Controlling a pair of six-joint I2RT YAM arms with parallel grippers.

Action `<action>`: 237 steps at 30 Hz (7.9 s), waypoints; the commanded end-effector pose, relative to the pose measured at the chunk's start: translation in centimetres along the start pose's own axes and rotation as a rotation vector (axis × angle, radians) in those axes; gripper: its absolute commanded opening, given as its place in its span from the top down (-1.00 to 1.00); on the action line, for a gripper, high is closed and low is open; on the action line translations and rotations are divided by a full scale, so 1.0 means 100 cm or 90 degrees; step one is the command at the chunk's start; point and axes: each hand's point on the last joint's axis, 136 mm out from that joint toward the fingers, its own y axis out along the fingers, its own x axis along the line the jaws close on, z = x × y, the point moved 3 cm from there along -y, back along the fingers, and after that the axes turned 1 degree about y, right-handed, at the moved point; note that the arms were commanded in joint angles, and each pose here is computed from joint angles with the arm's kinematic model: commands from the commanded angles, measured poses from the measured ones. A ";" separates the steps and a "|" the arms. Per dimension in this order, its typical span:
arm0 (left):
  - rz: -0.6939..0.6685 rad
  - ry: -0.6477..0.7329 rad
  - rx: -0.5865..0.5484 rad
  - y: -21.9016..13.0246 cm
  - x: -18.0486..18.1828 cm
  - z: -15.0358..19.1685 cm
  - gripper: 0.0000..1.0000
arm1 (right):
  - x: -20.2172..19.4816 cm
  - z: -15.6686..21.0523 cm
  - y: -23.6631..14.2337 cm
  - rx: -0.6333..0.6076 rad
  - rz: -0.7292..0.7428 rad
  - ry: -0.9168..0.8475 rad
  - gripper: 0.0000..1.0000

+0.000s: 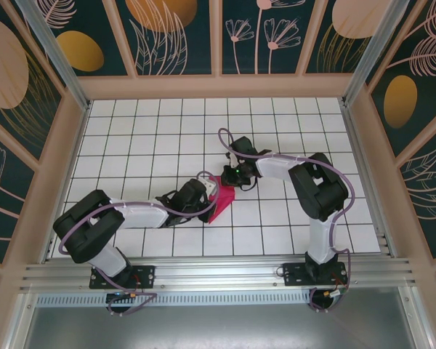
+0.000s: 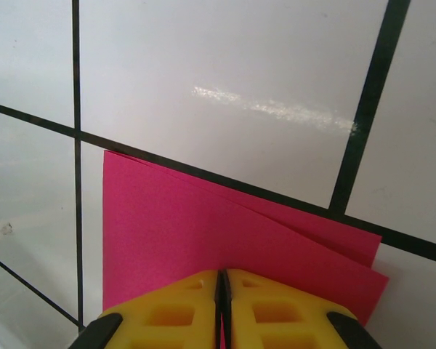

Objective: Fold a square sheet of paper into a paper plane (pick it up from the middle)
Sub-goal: Third fold the triangle at the center of the table.

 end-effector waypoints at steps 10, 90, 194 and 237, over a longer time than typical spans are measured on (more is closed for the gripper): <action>0.025 -0.001 -0.003 0.003 -0.003 -0.008 1.00 | -0.016 0.017 0.015 0.031 0.037 0.018 0.72; 0.003 -0.030 0.014 0.006 0.009 0.001 1.00 | 0.034 0.066 -0.037 -0.050 -0.204 0.102 0.93; 0.000 -0.018 0.033 0.008 0.009 0.003 1.00 | 0.032 0.093 -0.039 -0.162 -0.203 0.184 1.00; 0.015 -0.034 0.043 0.017 0.006 0.005 1.00 | 0.042 0.112 -0.028 -0.136 -0.267 0.211 1.00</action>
